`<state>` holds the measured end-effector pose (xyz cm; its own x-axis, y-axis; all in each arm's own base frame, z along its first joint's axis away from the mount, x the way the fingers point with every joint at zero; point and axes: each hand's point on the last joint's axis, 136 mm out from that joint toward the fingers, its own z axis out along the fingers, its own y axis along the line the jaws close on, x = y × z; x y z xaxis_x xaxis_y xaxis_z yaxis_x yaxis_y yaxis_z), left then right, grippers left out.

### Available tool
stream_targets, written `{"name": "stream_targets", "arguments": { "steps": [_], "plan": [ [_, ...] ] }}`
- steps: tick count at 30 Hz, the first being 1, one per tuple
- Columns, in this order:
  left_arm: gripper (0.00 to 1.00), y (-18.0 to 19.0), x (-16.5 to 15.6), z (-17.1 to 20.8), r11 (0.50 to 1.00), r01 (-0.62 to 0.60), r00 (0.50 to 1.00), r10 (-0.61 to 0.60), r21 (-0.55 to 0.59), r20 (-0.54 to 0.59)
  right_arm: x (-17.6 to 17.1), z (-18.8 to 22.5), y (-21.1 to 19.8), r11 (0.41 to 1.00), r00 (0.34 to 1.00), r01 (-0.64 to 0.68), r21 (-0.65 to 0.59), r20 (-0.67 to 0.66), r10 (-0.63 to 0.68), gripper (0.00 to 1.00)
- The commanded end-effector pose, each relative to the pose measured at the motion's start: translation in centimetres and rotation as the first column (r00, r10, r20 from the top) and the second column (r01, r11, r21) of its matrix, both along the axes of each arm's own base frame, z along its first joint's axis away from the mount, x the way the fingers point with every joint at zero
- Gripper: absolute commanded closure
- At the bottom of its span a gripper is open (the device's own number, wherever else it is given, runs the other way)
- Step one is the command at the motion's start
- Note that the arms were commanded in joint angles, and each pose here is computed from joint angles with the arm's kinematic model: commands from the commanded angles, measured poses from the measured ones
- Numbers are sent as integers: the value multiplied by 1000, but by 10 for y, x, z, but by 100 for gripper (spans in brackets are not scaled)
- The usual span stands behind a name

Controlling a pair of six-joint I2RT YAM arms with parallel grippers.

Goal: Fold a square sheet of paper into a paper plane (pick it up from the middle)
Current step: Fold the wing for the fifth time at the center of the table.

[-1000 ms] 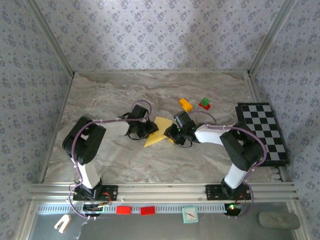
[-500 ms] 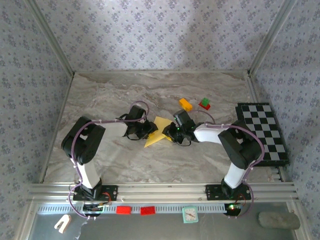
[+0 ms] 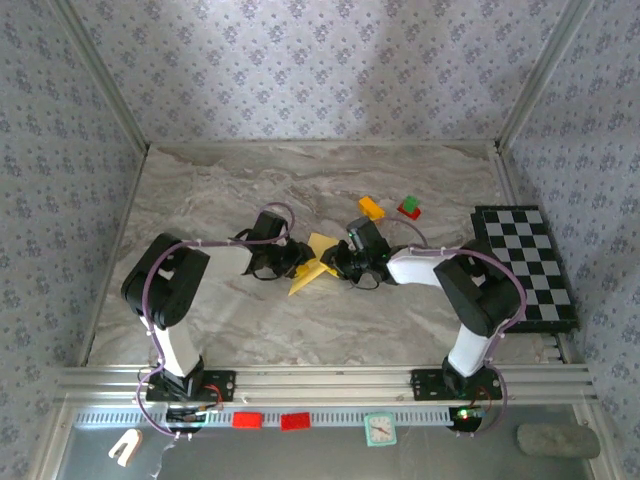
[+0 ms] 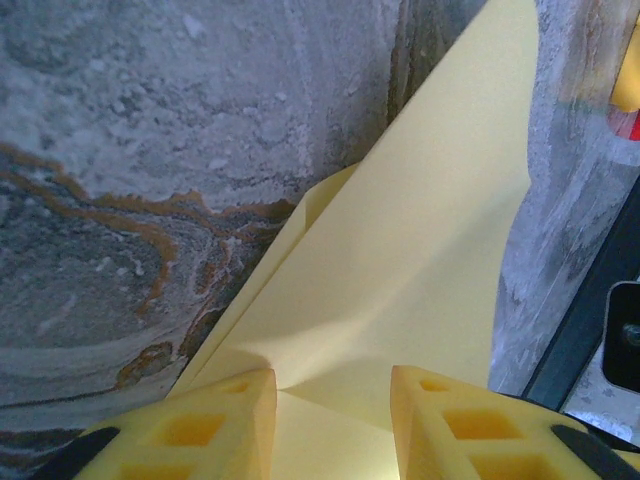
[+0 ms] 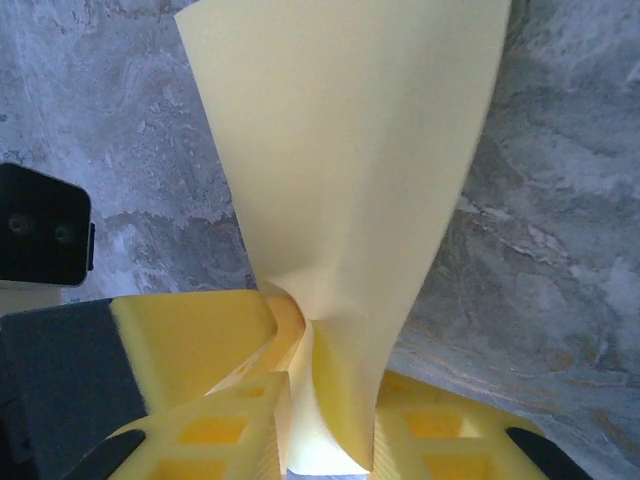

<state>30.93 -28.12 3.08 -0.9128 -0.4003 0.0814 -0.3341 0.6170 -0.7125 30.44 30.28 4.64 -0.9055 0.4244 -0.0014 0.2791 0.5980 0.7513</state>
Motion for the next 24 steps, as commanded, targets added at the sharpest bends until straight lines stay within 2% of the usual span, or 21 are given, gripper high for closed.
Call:
{"name": "stream_targets", "arguments": {
  "steps": [1, 7, 13, 18, 21, 24],
  "plan": [
    [63, 16, -19, -24, 998, -11, 995, 17, 63, -99, -5, -12, -1, 1000, 998, 7, 14, -59, -6, 75],
    [61, 15, -16, -17, 998, -3, 997, 7, 58, -79, -4, -13, -2, 1000, 998, 12, 17, -66, -10, 78],
    [56, 10, -8, 2, 999, 22, 1000, -22, 36, -19, -2, -10, -4, 1000, 999, 13, 9, -47, -12, 93],
    [49, 11, 0, 35, 994, 79, 985, -90, 75, 146, 2, 2, -14, 999, 999, 39, -21, 11, -38, 100],
    [42, 18, -5, 47, 975, 119, 950, -167, 187, 263, 3, 11, -25, 996, 997, 71, -53, 44, -69, 100],
    [32, 21, -12, 56, 946, 160, 893, -260, 281, 367, 3, 18, -36, 991, 993, 107, -79, 65, -102, 100]
  ]
}}
